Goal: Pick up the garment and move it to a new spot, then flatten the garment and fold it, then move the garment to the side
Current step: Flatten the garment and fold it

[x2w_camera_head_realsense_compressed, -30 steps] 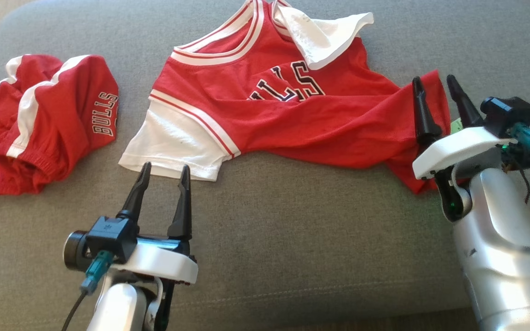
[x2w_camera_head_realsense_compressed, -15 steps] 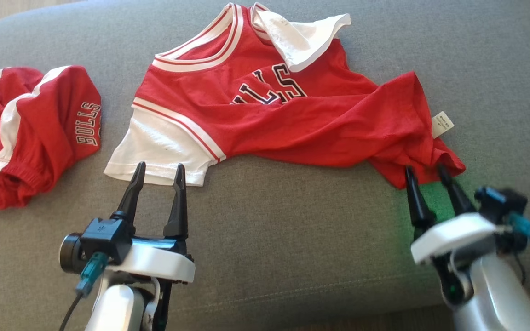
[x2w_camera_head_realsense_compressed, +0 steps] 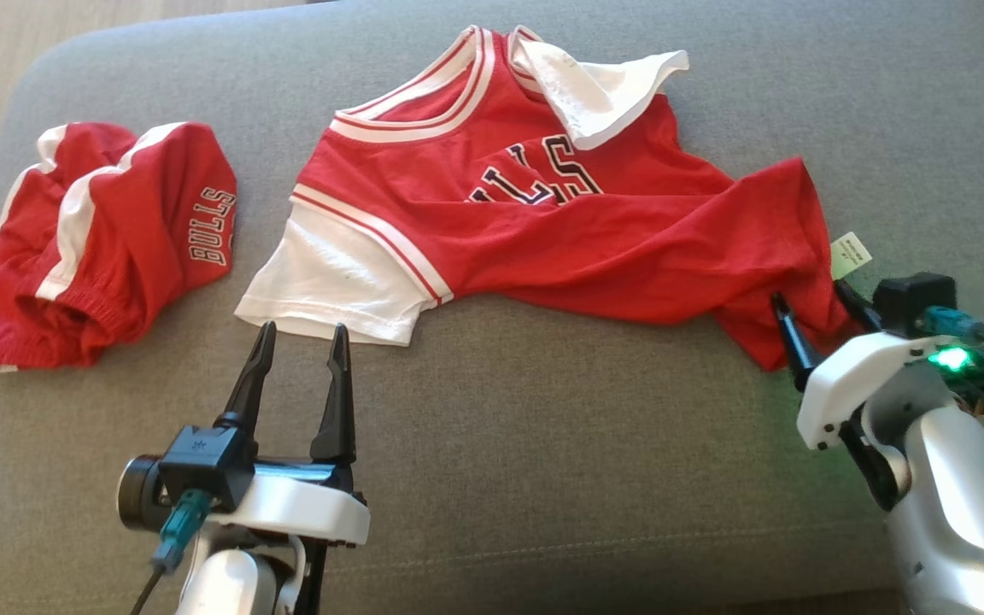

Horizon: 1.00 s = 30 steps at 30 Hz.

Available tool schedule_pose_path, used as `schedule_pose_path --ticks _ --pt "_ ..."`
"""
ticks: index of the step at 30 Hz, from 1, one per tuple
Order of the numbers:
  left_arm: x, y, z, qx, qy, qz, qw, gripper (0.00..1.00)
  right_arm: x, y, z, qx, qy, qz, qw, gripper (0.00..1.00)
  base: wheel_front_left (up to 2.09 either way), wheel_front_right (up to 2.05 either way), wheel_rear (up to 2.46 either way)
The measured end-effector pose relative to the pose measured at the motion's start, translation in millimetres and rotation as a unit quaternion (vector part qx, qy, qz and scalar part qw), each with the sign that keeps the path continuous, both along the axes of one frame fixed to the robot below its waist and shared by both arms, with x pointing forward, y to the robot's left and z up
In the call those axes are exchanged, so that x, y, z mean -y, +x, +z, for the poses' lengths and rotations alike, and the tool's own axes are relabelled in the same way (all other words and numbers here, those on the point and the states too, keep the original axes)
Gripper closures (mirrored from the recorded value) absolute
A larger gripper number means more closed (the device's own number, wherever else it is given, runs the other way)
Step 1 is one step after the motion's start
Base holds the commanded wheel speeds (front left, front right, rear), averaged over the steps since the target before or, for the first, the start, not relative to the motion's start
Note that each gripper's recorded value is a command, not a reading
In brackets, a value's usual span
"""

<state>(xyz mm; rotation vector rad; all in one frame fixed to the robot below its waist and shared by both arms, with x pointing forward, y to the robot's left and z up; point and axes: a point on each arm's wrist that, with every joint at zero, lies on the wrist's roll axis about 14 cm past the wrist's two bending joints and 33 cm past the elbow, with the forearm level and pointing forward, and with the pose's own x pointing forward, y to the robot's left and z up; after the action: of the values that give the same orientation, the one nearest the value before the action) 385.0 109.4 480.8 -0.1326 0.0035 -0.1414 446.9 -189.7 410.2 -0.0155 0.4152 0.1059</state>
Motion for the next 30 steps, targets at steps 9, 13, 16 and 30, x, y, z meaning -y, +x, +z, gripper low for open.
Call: schedule_pose_path --ticks 9,13,16,30 --pt "-2 -1 0 0.000 0.000 0.004 1.000 0.00 -10 5 -3 -0.003 -0.012 0.028 1.000 0.00 0.00 0.00 0.00" --pt "-4 -3 2 0.003 0.001 0.006 1.000 0.00 -1 9 -1 0.000 -0.021 0.020 1.000 0.00 0.00 0.00 0.00" --pt "-5 -6 0 -0.001 0.003 0.008 1.000 0.00 2 16 10 0.017 -0.021 0.014 1.000 0.00 0.00 0.00 0.00" --pt "-2 -15 -7 -0.014 0.003 0.004 1.000 0.00 -16 14 -5 -0.034 -0.007 0.034 0.999 0.01 0.00 0.00 0.00"
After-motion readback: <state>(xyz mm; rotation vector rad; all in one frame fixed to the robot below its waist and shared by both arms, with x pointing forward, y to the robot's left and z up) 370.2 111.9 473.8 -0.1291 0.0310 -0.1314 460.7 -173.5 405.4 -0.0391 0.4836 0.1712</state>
